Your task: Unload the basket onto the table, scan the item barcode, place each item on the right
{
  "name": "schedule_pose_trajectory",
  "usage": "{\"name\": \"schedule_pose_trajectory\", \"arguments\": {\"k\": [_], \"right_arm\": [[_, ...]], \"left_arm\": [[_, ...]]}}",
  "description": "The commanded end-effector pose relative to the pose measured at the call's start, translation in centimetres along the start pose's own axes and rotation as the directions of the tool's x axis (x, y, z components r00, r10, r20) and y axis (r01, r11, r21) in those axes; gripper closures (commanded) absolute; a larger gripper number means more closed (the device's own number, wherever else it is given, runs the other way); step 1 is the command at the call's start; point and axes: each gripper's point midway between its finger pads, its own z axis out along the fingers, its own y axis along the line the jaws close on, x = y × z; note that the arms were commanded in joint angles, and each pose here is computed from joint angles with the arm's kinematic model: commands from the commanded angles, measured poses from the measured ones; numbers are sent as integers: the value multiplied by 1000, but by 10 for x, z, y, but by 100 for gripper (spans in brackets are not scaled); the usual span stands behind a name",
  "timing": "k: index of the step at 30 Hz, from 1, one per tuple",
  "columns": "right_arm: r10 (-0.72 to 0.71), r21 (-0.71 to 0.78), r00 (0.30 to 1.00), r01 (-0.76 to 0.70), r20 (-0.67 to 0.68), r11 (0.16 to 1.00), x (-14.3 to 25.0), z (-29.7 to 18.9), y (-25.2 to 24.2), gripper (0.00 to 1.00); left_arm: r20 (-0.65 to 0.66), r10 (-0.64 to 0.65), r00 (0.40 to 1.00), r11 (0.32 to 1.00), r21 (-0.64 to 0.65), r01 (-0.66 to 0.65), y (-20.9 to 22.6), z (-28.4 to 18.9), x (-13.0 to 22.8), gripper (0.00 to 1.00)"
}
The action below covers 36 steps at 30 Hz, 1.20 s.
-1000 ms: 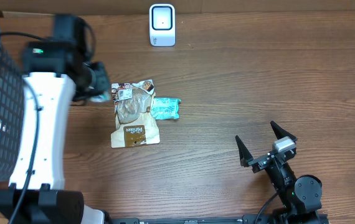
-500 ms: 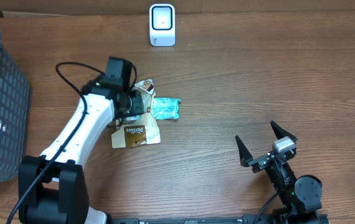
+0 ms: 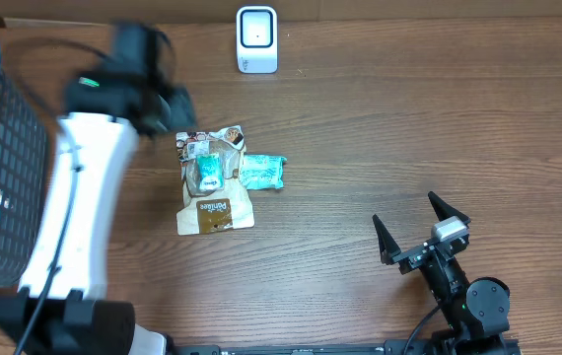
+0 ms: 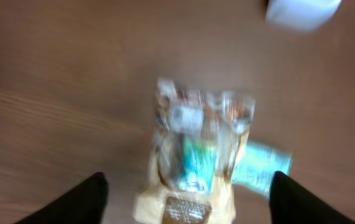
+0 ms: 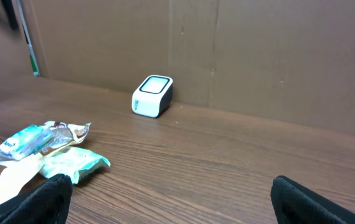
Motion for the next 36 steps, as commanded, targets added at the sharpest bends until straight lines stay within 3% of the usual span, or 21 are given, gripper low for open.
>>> {"name": "schedule_pose_trajectory", "arguments": {"k": [1,4,8,13,16,20,30,33,36], "right_arm": [[3,8,1000,-3,2,1000,2,0,-1,0],[3,8,1000,-3,2,1000,2,0,-1,0],[3,8,1000,-3,2,1000,2,0,-1,0],[3,8,1000,-3,2,1000,2,0,-1,0],[3,8,1000,-3,2,1000,2,0,-1,0],[3,8,1000,-3,2,1000,2,0,-1,0],[3,8,1000,-3,2,1000,2,0,-1,0],[3,8,1000,-3,2,1000,2,0,-1,0],[3,8,1000,-3,2,1000,2,0,-1,0]], "left_arm": [[250,-85,964,993,-61,103,44,-84,-62,23],[364,-181,914,971,-82,225,91,-136,-82,20],[405,-291,867,919,-134,371,152,-164,-77,20],[397,-469,789,784,-225,579,236,-168,-49,23],[419,-580,699,671,-240,701,279,-166,-34,22],[422,-654,628,591,-233,772,320,-142,-26,20],[372,-729,575,497,-290,818,381,-42,18,18],[372,-702,607,531,-295,795,390,-15,21,15],[332,-653,681,615,-292,732,394,17,18,13]]}}
